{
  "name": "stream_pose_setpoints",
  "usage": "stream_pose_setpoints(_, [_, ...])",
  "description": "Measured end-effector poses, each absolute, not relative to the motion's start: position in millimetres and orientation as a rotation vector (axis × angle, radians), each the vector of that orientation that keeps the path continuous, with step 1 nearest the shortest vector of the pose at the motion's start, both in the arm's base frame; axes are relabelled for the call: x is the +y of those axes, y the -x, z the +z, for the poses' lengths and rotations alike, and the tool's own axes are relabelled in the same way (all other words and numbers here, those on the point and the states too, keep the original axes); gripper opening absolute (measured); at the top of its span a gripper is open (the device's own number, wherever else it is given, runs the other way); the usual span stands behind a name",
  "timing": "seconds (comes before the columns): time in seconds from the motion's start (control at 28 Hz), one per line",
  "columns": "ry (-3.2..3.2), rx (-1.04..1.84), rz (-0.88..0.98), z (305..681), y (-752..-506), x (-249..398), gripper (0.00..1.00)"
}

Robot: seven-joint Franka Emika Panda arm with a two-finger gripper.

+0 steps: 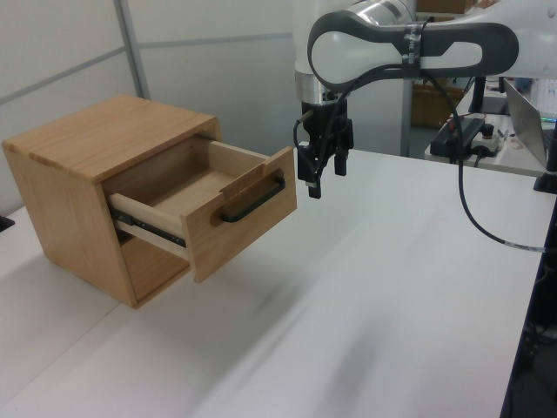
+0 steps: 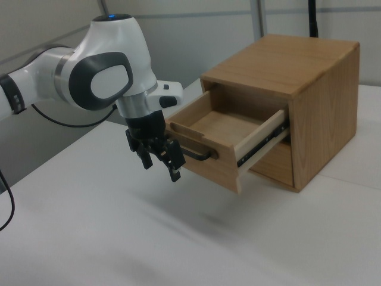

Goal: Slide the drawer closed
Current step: 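Move the gripper down to the black handle of the open drawer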

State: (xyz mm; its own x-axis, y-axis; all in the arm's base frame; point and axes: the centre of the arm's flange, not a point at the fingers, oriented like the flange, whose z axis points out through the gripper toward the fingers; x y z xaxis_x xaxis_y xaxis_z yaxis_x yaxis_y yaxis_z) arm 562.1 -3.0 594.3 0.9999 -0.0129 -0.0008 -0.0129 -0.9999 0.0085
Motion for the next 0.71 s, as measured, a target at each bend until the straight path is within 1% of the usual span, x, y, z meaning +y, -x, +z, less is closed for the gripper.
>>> stream_pose_setpoints(0.11, [-3.133, -0.020, -0.003, 593.7, -562.3, -2.9, 1.00])
stream_pose_setpoints(0.18, [-3.133, -0.019, -0.007, 592.3, -563.0, -2.9, 0.94])
stream_pose_setpoints(0.21, [-3.133, -0.018, -0.010, 591.1, -563.5, -2.8, 0.89])
stream_pose_setpoints(0.25, [-3.133, -0.018, -0.013, 590.3, -563.9, -2.8, 0.86])
stream_pose_setpoints(0.32, [-3.133, -0.018, -0.016, 589.1, -564.4, -2.8, 0.79])
stream_pose_setpoints(0.36, [-3.133, -0.018, -0.017, 588.7, -564.6, -2.8, 0.71])
stream_pose_setpoints(0.39, [-3.133, -0.018, -0.018, 588.4, -564.8, -2.8, 0.66])
stream_pose_setpoints(0.54, [-3.133, -0.017, -0.019, 588.1, -564.9, -2.7, 0.53])
stream_pose_setpoints(0.57, [-3.133, -0.017, -0.019, 588.1, -564.9, -2.7, 0.48])
stream_pose_setpoints(0.61, [-3.133, -0.016, -0.019, 588.1, -564.9, -2.6, 0.46])
stream_pose_setpoints(0.71, [-3.133, -0.013, -0.019, 588.0, -565.0, -2.3, 0.36])
